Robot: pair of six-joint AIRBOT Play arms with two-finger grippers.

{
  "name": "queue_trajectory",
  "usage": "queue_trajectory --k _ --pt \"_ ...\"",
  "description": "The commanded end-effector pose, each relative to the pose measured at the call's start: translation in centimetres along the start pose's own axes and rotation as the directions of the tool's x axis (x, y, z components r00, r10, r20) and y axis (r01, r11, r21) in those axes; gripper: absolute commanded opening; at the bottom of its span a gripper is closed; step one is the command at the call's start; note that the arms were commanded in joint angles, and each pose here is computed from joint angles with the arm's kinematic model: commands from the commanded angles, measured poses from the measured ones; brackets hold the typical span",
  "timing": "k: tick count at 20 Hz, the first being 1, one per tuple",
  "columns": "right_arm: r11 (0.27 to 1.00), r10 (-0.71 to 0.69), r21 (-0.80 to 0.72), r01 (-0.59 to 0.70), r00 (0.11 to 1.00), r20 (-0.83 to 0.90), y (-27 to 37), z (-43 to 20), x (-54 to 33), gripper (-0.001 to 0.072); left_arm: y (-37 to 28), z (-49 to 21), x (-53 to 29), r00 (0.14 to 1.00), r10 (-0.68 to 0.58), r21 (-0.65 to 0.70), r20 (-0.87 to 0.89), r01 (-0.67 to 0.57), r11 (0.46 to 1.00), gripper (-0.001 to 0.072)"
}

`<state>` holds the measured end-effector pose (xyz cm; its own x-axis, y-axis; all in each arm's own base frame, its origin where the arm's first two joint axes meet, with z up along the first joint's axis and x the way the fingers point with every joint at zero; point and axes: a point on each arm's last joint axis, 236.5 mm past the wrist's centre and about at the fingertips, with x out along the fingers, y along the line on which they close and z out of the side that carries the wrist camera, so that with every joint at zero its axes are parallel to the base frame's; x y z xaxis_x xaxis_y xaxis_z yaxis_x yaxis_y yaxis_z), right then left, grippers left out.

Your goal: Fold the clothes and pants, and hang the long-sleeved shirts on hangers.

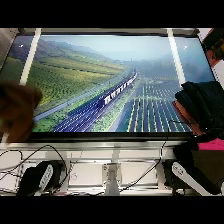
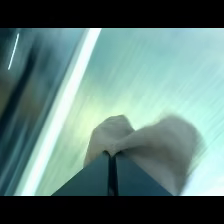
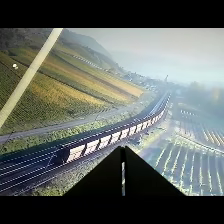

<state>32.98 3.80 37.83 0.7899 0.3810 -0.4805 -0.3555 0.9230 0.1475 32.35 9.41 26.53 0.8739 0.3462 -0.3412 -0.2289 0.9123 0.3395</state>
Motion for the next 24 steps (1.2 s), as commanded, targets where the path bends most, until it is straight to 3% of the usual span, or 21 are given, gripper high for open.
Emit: queue_trajectory --k 1,3,6,9,12,15,18,21,24 --pt "1.000 0.000 0.000 0.000 1.000 0.000 0.0 0.0 0.0 0.0018 -6.0 11.5 -7.8 0.853 -0.221 -0.011 0.473 0.256 0.967 0.0022" --pt "1.000 -0.002 -0.001 0.002 1.000 0.009 0.0 0.2 0.0 0.0018 -10.6 13.5 -10.6 0.747 -0.372 -0.022 0.550 0.458 0.888 0.0022" --pt "1.000 -0.017 0.000 0.017 0.998 0.058 -0.4 1.4 -0.1 0.0018 -19.1 13.2 -12.8 0.611 -0.606 -0.047 0.510 0.723 0.690 0.0022" --pt "1.000 -0.017 0.000 0.017 0.998 0.058 -0.4 1.4 -0.1 0.0018 -28.6 10.6 -13.8 0.505 -0.778 0.008 0.375 0.837 0.547 0.0022" --pt "1.000 -0.017 0.000 0.017 0.998 0.058 -0.4 1.4 -0.1 0.0018 -37.3 5.3 -12.5 0.463 -0.870 0.036 0.170 0.880 0.474 0.0022" --pt "1.000 -0.017 0.000 0.017 0.998 0.058 -0.4 1.4 -0.1 0.0018 -43.1 -1.6 -11.0 0.428 -0.901 -0.023 -0.067 0.902 0.431 0.0022" --pt "1.000 -0.019 0.000 0.019 0.998 0.063 -0.4 1.5 -0.1 0.0018 -44.4 -8.3 -9.6 0.414 -0.857 -0.030 -0.308 0.896 0.444 0.0022" --pt "0.999 -0.035 0.002 0.035 0.993 0.116 -0.8 2.7 -0.2 0.0019 -41.5 -13.7 -8.5 0.438 -0.724 0.059 -0.532 0.873 0.485 0.0023" --pt "0.999 -0.035 0.002 0.035 0.993 0.117 -0.8 2.8 -0.2 0.0019 -35.5 -17.6 -6.1 0.539 -0.474 0.264 -0.697 0.807 0.529 0.0023"
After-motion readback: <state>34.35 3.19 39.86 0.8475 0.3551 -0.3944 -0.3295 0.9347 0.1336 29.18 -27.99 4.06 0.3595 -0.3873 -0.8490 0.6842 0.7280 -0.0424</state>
